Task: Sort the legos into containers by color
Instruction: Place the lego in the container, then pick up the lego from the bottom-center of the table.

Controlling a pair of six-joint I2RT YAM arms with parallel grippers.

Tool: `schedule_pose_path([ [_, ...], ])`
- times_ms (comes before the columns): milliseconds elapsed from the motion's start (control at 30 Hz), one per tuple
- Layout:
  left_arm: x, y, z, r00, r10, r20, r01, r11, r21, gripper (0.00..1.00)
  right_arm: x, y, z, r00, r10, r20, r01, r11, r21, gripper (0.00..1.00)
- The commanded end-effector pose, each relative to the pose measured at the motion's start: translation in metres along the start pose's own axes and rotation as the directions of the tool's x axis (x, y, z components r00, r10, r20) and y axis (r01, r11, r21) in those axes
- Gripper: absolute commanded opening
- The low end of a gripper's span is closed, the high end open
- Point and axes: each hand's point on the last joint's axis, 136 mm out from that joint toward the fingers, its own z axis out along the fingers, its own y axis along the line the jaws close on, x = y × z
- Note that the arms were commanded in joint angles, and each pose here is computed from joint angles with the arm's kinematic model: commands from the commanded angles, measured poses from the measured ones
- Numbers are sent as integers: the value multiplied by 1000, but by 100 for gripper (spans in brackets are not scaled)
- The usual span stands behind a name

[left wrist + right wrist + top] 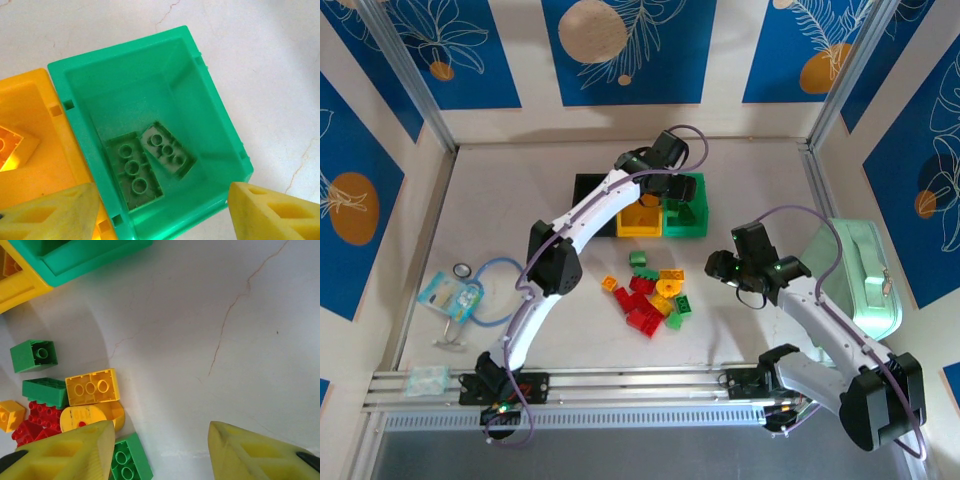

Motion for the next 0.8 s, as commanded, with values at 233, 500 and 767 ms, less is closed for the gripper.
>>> schedule_pose_path([
  [233, -4, -6, -82, 993, 45, 109, -47, 999, 15, 68, 11, 23, -1, 992, -125, -32, 123, 990, -65, 59],
  [500, 55, 29, -116, 989, 7, 150, -6, 1000, -13, 68, 36, 42, 18, 958, -251, -139, 244, 967, -70, 60],
  [767, 144, 68, -126, 989, -106, 102, 109, 994, -24, 67, 75, 46, 43, 912, -291, -288, 282, 957, -74, 59],
])
